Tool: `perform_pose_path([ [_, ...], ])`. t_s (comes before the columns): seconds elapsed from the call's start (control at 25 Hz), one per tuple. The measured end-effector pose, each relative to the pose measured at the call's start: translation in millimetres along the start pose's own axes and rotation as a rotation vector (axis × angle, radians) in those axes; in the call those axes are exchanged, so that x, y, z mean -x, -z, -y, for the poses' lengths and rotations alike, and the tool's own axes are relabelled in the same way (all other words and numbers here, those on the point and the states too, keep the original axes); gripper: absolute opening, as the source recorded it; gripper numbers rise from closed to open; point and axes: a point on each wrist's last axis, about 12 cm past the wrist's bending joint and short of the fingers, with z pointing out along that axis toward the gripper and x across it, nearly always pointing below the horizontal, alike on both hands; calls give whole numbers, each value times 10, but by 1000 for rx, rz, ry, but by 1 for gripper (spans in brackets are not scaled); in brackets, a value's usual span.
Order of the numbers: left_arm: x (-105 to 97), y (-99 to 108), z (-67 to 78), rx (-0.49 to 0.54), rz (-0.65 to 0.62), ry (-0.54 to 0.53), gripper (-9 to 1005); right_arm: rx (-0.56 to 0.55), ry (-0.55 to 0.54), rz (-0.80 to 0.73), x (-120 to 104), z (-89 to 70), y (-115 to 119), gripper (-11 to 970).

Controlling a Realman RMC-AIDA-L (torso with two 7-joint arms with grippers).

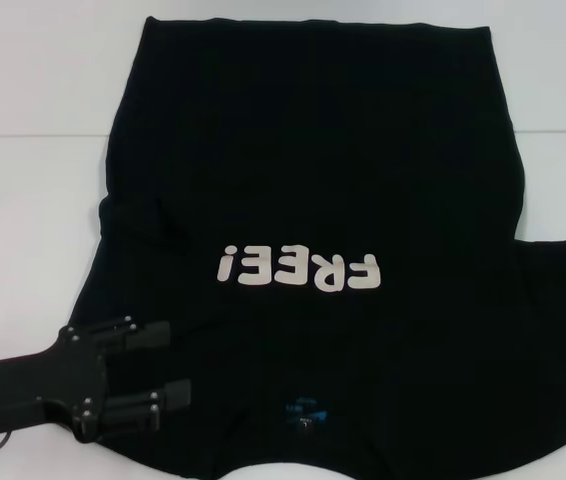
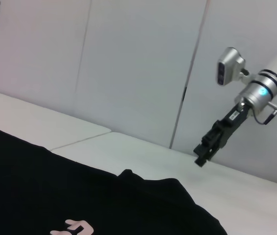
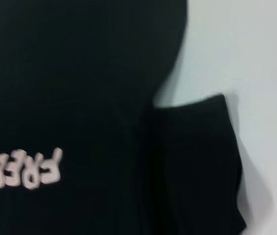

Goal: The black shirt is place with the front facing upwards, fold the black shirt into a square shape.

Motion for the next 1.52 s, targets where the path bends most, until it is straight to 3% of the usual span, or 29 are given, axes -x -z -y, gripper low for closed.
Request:
perform_pose_path([
  [0.28,-13,8,9,-2,-6,2,767,-34,-15,-59,56,-31,-283,892],
  [0.8,-36,13,24,0,-3,11,766,-79,-1,-76,94,-27,-598,882],
  [1.52,-40,0,29,3,3,12,767,-81,57,-82,170,-165,-728,849],
])
